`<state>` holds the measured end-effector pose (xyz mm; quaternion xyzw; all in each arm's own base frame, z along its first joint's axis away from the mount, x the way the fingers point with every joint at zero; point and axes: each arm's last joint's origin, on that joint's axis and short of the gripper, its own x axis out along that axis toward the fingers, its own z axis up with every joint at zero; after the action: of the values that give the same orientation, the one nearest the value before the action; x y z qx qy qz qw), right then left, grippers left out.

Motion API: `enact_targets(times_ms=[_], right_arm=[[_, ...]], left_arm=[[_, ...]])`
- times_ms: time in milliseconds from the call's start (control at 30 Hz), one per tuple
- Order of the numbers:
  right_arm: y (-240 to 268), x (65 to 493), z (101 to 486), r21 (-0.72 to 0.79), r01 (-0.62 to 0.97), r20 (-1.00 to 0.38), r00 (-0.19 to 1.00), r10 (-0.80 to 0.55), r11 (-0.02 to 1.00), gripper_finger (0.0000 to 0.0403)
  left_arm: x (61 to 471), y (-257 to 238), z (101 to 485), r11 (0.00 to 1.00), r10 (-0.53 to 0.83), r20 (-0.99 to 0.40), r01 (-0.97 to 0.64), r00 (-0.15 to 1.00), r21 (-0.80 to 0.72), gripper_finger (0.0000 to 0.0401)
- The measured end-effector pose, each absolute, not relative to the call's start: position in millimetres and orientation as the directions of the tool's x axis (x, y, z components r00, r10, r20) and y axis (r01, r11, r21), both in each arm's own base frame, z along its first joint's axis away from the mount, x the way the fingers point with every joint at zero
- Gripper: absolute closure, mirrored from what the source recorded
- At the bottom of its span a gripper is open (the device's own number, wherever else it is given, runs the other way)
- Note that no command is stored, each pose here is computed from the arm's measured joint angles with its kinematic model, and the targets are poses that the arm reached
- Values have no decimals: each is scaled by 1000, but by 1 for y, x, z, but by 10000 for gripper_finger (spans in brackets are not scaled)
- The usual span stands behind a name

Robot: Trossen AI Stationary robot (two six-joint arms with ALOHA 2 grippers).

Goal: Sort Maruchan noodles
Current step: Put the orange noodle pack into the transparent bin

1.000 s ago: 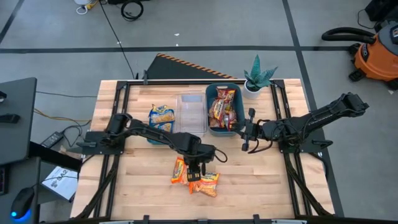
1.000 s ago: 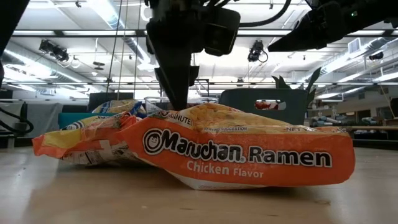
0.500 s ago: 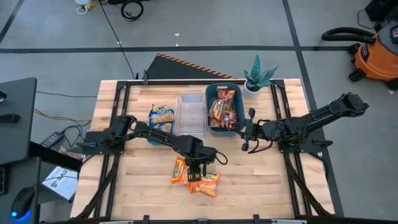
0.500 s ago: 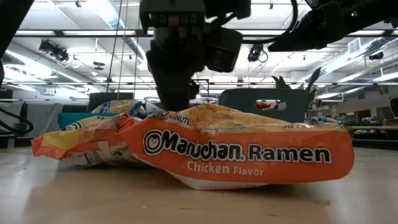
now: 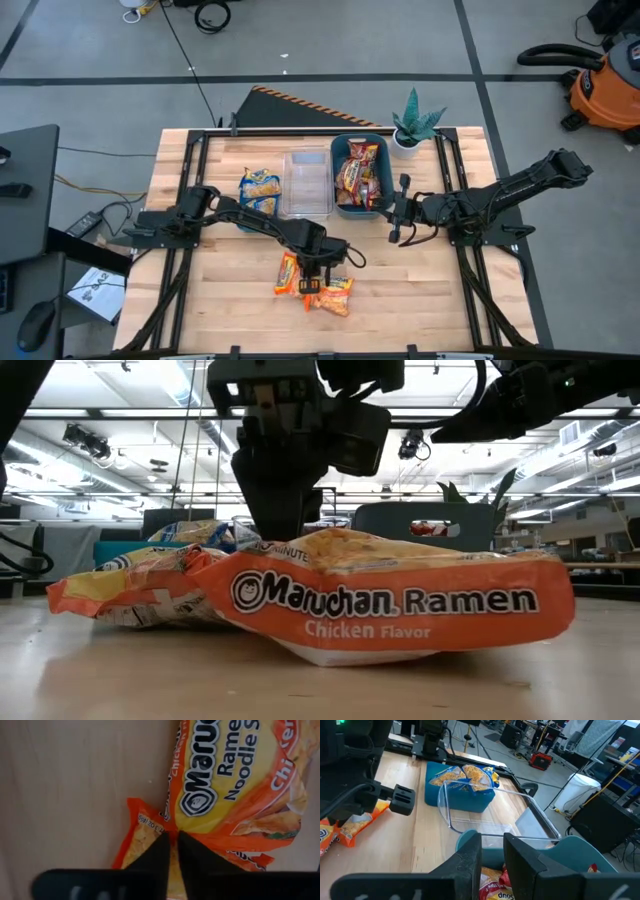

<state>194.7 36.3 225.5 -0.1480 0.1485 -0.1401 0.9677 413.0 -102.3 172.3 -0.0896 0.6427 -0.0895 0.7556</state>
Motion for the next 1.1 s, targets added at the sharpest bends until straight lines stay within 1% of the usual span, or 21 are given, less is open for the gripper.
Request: enact_targets(times_ms=[67,167,233,367,567,800,1100], right_arm=[[36,195,226,-328,227,-246,917,-315,917,316],[36,195,226,-328,227,-246,917,-315,917,316],[36,195,226,-328,227,-246,917,-315,917,316],[36,195,225,-328,227,-247,917,-315,917,316],[36,195,225,-332,225,-251,915,-316,916,316],[35,194,224,-335,227,-258,911,-321,914,316],[35,194,224,-334,229,-259,910,-323,914,316]], left_arm=[[413,-102,172,970,-244,-957,41,159,-240,390],[412,-102,175,970,-240,-958,65,156,-233,392],[413,-99,184,970,-239,-958,70,158,-231,392],[415,-89,215,976,-217,-956,63,197,-209,396],[413,-76,262,992,-120,-972,53,203,-111,398],[408,-57,312,995,-94,-969,40,230,-88,399],[398,-23,363,1000,2,-951,-9,308,-1,400]])
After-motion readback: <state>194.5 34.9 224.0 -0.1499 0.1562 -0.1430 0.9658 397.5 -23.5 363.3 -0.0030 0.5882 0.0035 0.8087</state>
